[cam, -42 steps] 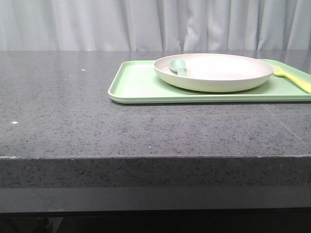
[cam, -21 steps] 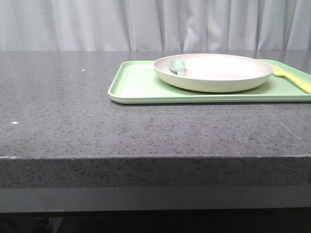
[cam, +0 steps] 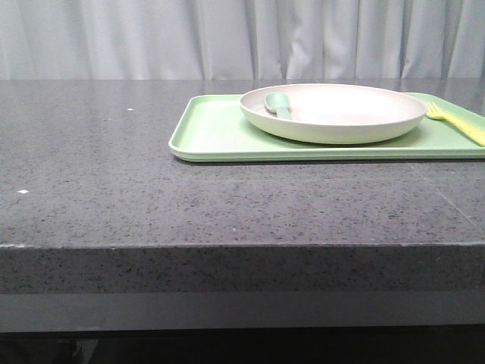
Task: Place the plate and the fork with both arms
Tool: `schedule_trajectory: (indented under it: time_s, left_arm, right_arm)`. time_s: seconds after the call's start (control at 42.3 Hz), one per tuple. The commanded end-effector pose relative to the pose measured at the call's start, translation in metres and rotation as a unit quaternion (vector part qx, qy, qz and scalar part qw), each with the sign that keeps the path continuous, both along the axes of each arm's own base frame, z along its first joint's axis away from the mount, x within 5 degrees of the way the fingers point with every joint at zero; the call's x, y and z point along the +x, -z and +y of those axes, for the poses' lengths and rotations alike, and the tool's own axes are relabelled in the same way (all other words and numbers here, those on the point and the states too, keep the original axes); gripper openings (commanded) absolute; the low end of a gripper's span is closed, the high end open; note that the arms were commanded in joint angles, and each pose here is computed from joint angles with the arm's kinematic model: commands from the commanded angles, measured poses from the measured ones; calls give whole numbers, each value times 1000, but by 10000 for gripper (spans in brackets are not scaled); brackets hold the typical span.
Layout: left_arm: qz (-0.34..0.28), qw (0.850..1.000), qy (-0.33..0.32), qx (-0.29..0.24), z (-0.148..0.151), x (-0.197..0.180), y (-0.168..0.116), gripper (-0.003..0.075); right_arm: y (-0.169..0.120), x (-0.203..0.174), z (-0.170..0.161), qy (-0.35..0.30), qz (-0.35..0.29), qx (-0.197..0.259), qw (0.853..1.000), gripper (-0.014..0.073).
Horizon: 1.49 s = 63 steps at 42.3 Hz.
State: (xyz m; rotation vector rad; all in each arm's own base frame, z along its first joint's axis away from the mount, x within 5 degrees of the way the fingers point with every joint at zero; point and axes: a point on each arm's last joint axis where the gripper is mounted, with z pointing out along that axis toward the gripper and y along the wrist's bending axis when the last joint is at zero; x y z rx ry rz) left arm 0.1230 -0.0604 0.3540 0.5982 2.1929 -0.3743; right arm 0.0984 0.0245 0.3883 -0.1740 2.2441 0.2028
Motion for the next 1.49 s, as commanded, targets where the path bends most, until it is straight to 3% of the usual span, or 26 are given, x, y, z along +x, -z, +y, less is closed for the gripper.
schedule_trajectory:
  time_s: [0.0, 0.118, 0.213, 0.331, 0.449, 0.97, 1.112, 1.23, 1.301, 1.467]
  left_arm:
    - [-44, 999, -10, -26, 0, 3, -14, 242]
    - [-52, 998, -14, -25, 0, 4, -15, 147]
    - [-61, 998, -17, -27, 0, 5, -17, -6]
    - [-68, 996, -52, -39, 4, 8, -19, -18]
    - [-71, 992, -96, -26, 11, 12, -18, -18]
    - [-73, 992, -97, -17, 12, 12, -18, -18]
    - [-98, 989, -103, -28, 15, 6, -15, -18]
    - [-164, 977, -136, -5, 30, -8, 0, -18]
    - [-215, 962, -167, -12, 40, -18, 18, -18]
    - [-327, 914, -240, -27, 57, -47, 65, -18]
  right_arm:
    - [-12, 2, 0, 1, -51, 3, 999, 323]
    - [-12, 2, 0, 1, -52, 3, 999, 229]
    - [-12, 3, 0, 1, -51, 3, 999, 88]
    - [-11, 3, 0, 1, -49, 2, 999, -74]
    - [-11, 4, 0, 1, -50, 3, 999, -68]
    - [-11, 4, 0, 0, -45, 2, 999, -68]
    - [-11, 3, 0, 0, -45, 1, 999, -68]
    - [-11, 3, 0, 0, -45, 1, 999, -68]
    - [-11, 3, 0, 0, -45, 1, 999, -68]
    - [-11, 3, 0, 0, -45, 1, 999, -68]
